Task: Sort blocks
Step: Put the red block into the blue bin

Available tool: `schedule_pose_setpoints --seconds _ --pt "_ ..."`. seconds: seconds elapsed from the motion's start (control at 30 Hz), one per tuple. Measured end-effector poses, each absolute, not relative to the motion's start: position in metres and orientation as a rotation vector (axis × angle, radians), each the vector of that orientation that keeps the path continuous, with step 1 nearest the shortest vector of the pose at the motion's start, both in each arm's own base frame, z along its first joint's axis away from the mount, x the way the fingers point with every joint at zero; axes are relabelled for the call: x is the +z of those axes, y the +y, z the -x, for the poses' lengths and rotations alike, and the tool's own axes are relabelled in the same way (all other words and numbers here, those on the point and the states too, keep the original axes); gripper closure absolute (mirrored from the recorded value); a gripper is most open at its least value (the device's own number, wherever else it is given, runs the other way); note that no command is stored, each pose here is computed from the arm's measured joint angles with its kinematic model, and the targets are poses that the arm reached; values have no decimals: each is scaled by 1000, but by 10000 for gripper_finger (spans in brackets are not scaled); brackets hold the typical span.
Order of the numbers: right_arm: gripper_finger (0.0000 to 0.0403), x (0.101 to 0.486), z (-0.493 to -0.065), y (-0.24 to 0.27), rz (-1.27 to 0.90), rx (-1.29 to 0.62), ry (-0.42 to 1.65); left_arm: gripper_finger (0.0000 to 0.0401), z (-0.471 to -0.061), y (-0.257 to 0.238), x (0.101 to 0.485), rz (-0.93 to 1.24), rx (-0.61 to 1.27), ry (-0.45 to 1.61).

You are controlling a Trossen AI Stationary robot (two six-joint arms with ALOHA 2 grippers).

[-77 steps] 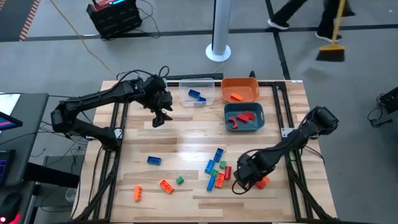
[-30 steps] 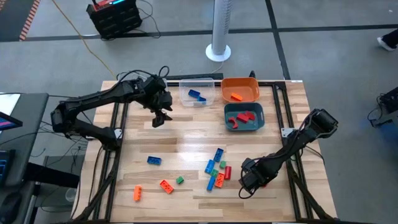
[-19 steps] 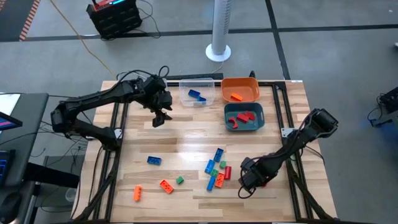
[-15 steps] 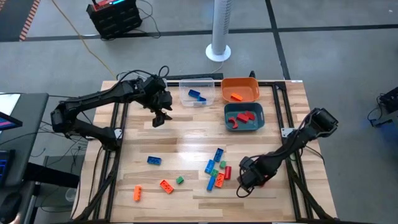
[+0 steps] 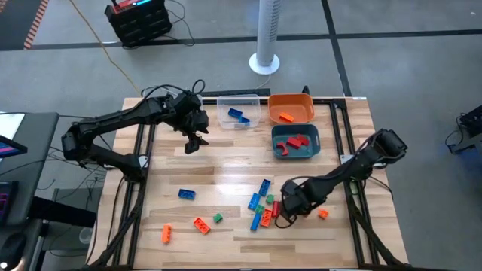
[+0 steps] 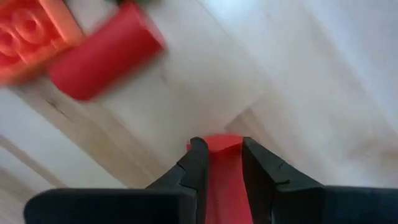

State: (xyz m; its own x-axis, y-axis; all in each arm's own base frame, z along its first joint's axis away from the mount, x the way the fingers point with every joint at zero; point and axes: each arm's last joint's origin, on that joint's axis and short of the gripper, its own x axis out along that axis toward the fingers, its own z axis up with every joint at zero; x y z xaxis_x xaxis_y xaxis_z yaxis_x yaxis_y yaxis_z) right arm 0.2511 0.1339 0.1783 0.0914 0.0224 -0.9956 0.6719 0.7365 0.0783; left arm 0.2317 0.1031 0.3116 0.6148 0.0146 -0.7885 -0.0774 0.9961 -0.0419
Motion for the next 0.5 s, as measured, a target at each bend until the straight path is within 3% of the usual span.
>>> schedule_pose_setpoints --seconds 0.33,0.5 --pt "333 224 -259 101 -603 -520 1262 173 -231 103 311 81 54 915" --pt "295 235 -254 102 -540 -367 1288 173 -230 102 310 87 53 926"
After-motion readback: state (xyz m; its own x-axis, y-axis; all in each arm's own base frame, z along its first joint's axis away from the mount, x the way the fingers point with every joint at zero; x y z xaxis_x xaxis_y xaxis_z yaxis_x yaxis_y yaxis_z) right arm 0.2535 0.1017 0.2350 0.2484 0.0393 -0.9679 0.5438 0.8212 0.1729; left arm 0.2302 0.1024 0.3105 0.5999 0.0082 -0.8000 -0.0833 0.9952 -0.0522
